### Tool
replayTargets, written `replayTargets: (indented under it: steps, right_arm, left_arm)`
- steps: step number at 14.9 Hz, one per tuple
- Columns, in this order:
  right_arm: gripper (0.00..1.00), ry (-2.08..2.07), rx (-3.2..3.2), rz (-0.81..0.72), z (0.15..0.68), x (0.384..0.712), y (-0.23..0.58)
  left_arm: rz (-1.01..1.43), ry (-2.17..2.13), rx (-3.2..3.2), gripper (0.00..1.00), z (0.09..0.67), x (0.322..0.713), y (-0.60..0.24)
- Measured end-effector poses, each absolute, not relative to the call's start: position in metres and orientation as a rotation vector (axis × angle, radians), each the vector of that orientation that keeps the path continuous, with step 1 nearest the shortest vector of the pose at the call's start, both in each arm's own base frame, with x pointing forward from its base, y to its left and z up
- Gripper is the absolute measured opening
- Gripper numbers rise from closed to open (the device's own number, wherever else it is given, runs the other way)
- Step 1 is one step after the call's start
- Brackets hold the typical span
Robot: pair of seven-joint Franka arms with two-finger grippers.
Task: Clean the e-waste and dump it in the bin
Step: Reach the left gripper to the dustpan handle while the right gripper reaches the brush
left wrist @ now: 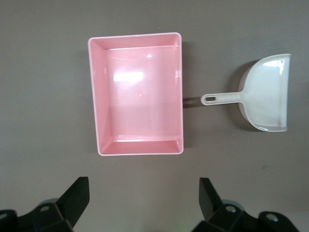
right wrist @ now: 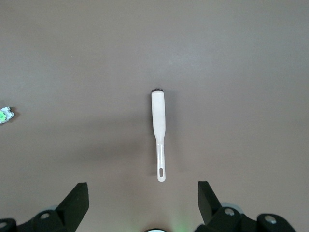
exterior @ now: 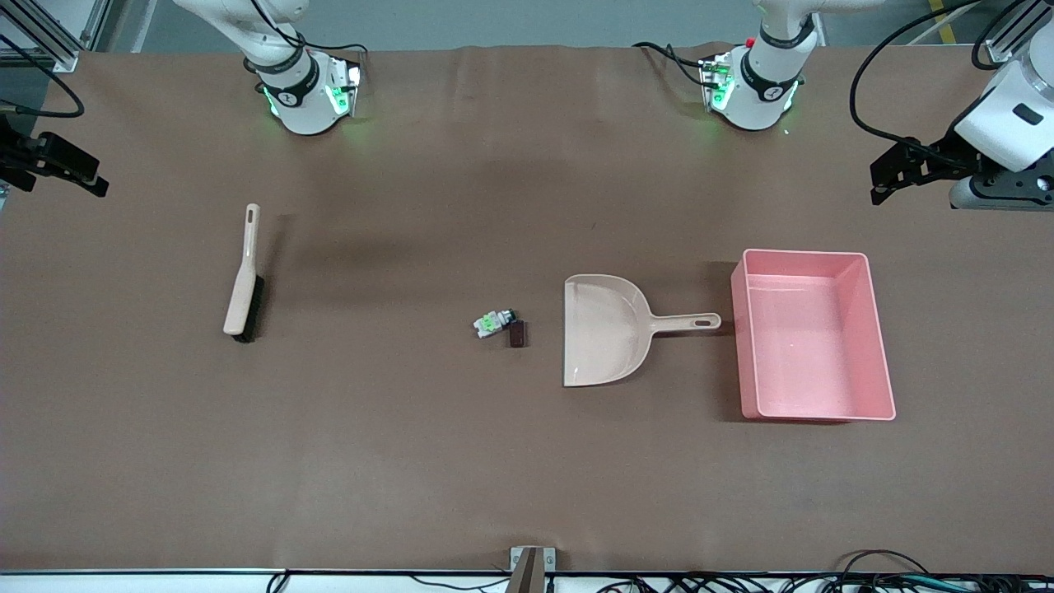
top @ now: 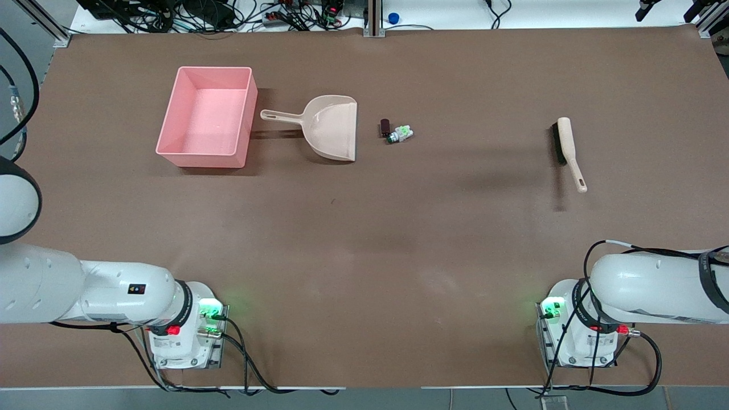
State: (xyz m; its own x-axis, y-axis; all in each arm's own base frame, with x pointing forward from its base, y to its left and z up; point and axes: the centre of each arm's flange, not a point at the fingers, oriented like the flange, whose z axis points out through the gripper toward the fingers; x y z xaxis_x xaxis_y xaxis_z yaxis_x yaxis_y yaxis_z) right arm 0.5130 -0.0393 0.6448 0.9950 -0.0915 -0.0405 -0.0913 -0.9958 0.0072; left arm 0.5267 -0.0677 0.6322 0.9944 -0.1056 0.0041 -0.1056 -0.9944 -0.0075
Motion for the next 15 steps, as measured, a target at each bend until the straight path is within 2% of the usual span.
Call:
replayTargets:
  steps: [4,10,15]
  right_arm:
    - [1.00,-0.145,3.132,-0.085,0.639,0.513,-0.040]
    - [1.00,-0.150,3.132,-0.117,0.627,0.513,-0.042]
    - [1.00,-0.140,3.133,-0.151,0.532,0.508,-0.049]
  left_arm:
    - [-0.049,0.342,-3.149,1.00,0.607,0.537,-0.082]
    - [-0.084,0.870,-3.041,1.00,0.529,0.538,-0.140]
    - [-0.080,1.316,-2.887,0.98,0.450,0.536,-0.189]
